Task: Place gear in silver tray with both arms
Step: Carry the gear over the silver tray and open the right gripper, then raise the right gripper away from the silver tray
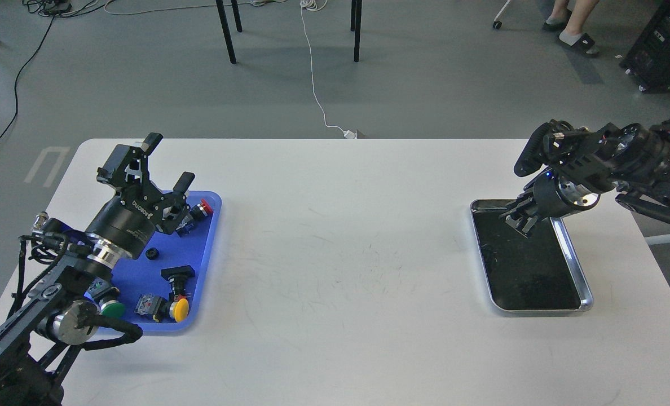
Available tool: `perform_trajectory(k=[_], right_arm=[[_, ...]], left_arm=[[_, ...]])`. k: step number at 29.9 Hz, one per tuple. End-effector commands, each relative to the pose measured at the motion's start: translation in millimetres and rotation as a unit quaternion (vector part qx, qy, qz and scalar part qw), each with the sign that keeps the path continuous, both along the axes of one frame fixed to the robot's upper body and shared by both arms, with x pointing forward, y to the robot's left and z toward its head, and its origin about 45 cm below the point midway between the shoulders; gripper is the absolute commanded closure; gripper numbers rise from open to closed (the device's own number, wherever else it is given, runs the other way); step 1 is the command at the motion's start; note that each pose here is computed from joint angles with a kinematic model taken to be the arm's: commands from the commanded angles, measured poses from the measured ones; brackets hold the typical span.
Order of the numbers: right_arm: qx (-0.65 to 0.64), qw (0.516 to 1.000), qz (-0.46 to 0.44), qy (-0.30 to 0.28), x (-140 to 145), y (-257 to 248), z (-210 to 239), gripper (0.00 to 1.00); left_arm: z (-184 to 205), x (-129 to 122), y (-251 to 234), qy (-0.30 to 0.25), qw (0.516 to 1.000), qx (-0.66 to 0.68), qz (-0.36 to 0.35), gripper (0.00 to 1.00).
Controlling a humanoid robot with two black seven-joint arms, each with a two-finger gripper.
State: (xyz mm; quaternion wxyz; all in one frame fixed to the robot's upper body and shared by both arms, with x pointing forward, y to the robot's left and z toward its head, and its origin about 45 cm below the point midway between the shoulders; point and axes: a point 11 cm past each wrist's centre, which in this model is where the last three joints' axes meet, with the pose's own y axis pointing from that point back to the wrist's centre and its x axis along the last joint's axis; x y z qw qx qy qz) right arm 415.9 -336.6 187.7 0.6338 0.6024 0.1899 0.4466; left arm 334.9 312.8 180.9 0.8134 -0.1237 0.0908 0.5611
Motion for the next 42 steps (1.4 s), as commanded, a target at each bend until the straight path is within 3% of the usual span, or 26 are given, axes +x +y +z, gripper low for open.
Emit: perform_trajectory(k=[1,14,17,19,23,32,42], right_arm=[[-0.007,1.000,-0.010,0.006,-3,-7,-16,0.84],[-0.005,1.000,-0.006,0.009,-10,-9,-44,0.81],[-0.003,1.000,-0.005,0.010,-11,-7,-45,0.72],[-0.002,1.000,-0.004,0.011,-11,-6,-45,0.55],[0.002,1.000,-0.005,0.010,-11,-6,-43,0.36],[0.018,1.000,-0.002,0.011,-12,0,-36,0.21],[0.073,0.997,0.010,-0.025,-3,15,35,0.09]], left_arm=[[0,0,-1,0.000,1.000,-0.001,-0.001,0.02],[-2,0,-4,0.003,1.000,-0.003,-0.002,0.02],[-2,0,-4,0.003,1.000,-0.003,-0.002,0.02],[-2,0,-4,0.003,1.000,-0.003,-0.002,0.02],[-2,0,-4,0.003,1.000,-0.003,-0.002,0.02],[-2,0,-4,0.003,1.000,-0.003,-0.002,0.02],[-2,0,-5,0.003,1.000,-0.005,-0.003,0.02]])
